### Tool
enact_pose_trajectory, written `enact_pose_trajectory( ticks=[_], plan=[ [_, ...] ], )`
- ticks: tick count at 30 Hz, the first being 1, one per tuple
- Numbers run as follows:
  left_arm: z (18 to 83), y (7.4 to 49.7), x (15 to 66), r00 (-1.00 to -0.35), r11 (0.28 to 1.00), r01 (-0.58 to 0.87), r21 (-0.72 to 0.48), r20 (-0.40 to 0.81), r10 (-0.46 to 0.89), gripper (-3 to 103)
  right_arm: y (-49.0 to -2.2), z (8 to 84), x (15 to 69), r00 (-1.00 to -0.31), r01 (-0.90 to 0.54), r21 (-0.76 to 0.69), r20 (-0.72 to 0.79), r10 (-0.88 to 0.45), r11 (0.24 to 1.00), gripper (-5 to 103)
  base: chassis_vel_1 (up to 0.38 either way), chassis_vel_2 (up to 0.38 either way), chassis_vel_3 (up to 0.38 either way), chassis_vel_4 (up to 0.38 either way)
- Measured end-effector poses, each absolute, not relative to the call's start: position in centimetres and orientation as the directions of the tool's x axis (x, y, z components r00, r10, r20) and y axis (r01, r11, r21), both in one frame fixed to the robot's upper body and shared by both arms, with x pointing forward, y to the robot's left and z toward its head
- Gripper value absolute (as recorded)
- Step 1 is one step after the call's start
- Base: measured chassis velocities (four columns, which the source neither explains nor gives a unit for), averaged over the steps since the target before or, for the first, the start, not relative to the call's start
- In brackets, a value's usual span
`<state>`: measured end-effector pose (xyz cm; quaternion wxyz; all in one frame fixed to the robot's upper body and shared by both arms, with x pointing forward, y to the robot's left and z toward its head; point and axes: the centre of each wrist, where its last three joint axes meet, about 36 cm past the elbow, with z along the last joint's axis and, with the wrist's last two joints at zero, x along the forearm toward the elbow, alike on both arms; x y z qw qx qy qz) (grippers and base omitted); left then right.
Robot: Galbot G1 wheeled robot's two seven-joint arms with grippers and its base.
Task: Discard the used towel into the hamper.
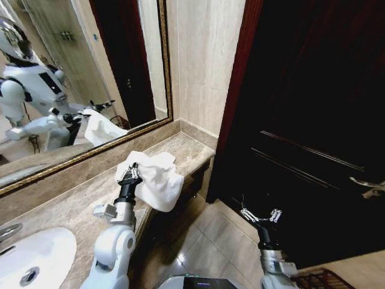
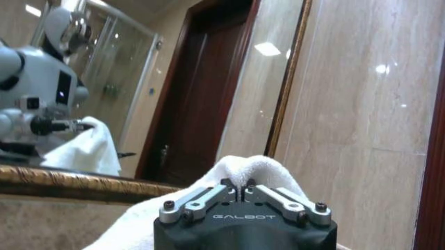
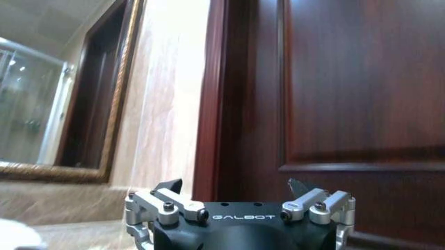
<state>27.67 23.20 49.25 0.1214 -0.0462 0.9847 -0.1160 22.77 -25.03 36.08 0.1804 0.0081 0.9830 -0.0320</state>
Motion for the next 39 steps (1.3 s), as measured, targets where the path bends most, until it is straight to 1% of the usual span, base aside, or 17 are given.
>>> enact_pose_trajectory(
  ticks=[4,6,11,25,39],
  plan=[
    [49.8,22.7,26.5,-0.965,0.975,-0.072,-0.210,-0.232,-0.121,2,-25.2,37.3,23.0,-0.921,0.066,-0.056,-0.388,0.039,0.996,100,0.000,0.000,0.000,0.000],
    [49.6,22.4,26.0,-0.965,0.981,-0.077,-0.176,-0.235,-0.118,2,-25.3,38.1,22.8,-0.911,0.095,-0.061,-0.409,0.062,0.994,100,0.000,0.000,0.000,0.000],
    [49.3,21.8,25.1,-0.969,0.986,-0.066,-0.151,-0.225,-0.099,2,-25.1,39.4,22.2,-0.890,0.136,-0.072,-0.446,0.089,0.988,100,0.000,0.000,0.000,0.000],
    [49.3,21.4,24.7,-0.975,0.990,-0.028,-0.138,-0.214,-0.058,2,-25.2,39.7,22.6,-0.878,0.178,-0.083,-0.464,0.120,0.981,100,-0.047,-0.050,-0.049,-0.057],
    [49.0,21.2,24.8,-0.976,0.990,0.008,-0.140,-0.217,-0.023,2,-25.4,39.6,22.4,-0.878,0.191,-0.085,-0.460,0.132,0.978,100,-0.117,-0.123,-0.114,-0.116]
  ],
)
